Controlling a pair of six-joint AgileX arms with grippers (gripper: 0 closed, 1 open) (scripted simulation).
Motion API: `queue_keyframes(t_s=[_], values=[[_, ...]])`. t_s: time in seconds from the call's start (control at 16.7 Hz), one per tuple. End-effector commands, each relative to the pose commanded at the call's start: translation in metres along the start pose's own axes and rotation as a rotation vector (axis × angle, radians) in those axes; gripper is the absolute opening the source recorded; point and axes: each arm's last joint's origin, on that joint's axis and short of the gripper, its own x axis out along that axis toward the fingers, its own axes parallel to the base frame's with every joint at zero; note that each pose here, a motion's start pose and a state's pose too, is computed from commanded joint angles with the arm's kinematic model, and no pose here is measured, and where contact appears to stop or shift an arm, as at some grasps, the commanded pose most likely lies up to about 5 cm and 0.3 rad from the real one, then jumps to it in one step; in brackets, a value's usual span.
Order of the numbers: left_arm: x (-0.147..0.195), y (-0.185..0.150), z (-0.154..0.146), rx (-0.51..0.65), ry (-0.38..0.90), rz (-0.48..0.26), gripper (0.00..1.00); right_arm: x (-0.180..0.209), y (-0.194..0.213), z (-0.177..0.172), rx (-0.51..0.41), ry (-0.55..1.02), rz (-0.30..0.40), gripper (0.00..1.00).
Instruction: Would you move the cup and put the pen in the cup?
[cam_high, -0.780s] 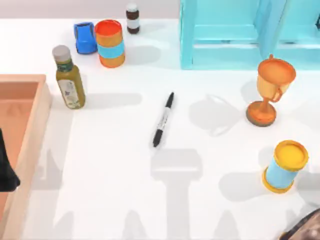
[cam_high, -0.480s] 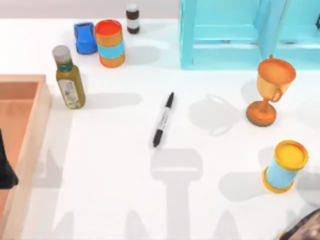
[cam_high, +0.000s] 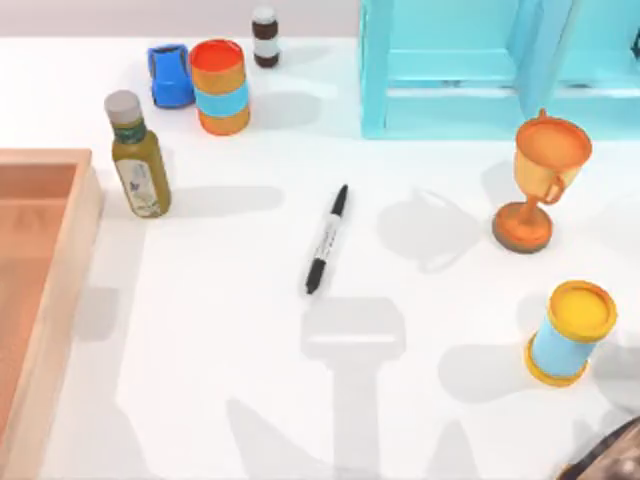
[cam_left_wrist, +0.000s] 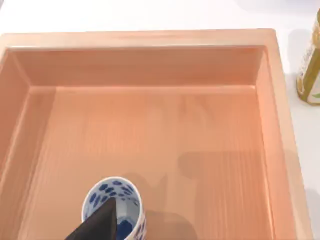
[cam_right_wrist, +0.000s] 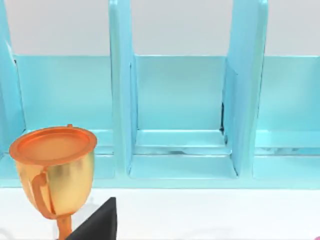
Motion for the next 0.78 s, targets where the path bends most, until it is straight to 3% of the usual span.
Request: queue_keyframes(t_s=[0.42,0.78], values=[[0.070,0.031,0.079,0.019,0.604,-0.019,1.00,0.000,0.000,0.000,0.000,0.000,0.000,1.00],[0.137,0.055,0.098,0.013,0.935,-0.074,1.00,0.000,0.000,0.000,0.000,0.000,0.000,1.00]])
